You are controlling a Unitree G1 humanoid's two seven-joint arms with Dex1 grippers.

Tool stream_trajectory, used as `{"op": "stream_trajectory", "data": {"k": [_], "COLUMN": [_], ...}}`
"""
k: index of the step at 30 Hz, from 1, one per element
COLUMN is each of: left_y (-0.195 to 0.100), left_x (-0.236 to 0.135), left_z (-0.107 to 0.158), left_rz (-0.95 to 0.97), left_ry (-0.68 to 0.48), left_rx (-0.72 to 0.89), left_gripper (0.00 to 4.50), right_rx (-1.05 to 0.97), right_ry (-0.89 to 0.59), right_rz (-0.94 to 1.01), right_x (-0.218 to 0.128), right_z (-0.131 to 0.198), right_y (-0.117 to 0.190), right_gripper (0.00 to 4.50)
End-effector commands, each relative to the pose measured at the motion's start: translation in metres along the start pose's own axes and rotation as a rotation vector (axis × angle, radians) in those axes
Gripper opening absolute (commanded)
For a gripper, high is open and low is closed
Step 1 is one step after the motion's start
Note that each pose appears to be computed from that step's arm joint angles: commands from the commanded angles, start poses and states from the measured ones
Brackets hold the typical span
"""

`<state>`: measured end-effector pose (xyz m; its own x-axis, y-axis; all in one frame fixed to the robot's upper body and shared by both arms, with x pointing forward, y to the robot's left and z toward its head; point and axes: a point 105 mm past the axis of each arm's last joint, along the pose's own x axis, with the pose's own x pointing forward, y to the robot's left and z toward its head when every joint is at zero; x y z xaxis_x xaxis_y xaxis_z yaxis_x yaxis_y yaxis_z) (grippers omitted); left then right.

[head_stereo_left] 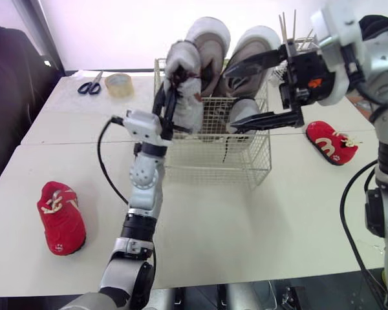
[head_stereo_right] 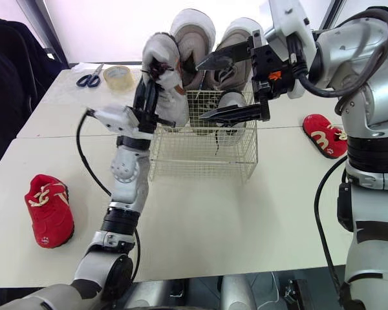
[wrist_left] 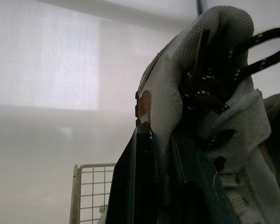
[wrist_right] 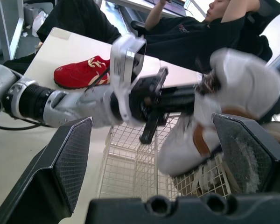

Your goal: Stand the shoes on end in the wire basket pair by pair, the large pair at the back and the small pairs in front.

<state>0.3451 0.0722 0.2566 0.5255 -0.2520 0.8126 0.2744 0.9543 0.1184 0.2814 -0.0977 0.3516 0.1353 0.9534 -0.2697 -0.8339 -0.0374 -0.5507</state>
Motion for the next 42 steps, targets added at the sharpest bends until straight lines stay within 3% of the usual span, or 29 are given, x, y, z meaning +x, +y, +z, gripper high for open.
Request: {"op": "stream_trajectory", "data": {"k": [1,8,11,17,18,28,36,42], "left_y": [-0.011,-0.008,-0.003,0.014,0.017,0.049,0.056,0.068], "left_x": [-0.005,-0.03,-0.038,-0.058,-0.06,-0.044,-0.035,-0.036], "left_z": [-0.006,-0.025,-0.027,-0.039,-0.037,0.0,0.003,0.026], "left_rz": [-0.021,-0.04,-0.035,0.02,0.023,-0.01,-0.196,-0.302], "left_ry": [-0.008,0.074,0.1,0.207,0.212,0.243,0.484,0.642], "left_rx": [0.024,0.045,0.051,0.028,0.024,-0.042,-0.046,-0.222], "left_gripper": [0.05,0.05,1.16,4.18,4.48,4.48,4.48,4.48], "right_rx": [-0.047,-0.045,-0.044,-0.045,-0.045,-0.029,-0.035,-0.037], "right_ry": [-0.006,0.002,0.0,-0.006,-0.006,-0.001,-0.011,-0.014], "right_rz": [-0.022,-0.027,-0.029,-0.033,-0.034,-0.058,-0.06,-0.065], "right_x": [-0.007,-0.008,-0.008,-0.007,-0.007,-0.008,-0.007,-0.007], "right_z": [0.013,0.013,0.013,0.013,0.012,0.008,0.008,0.008], "right_y": [0.001,0.001,0.001,0.001,0.001,0.001,0.0,0.0], "right_gripper": [4.5,4.5,4.5,4.5,4.5,4.5,4.5,4.5]}}
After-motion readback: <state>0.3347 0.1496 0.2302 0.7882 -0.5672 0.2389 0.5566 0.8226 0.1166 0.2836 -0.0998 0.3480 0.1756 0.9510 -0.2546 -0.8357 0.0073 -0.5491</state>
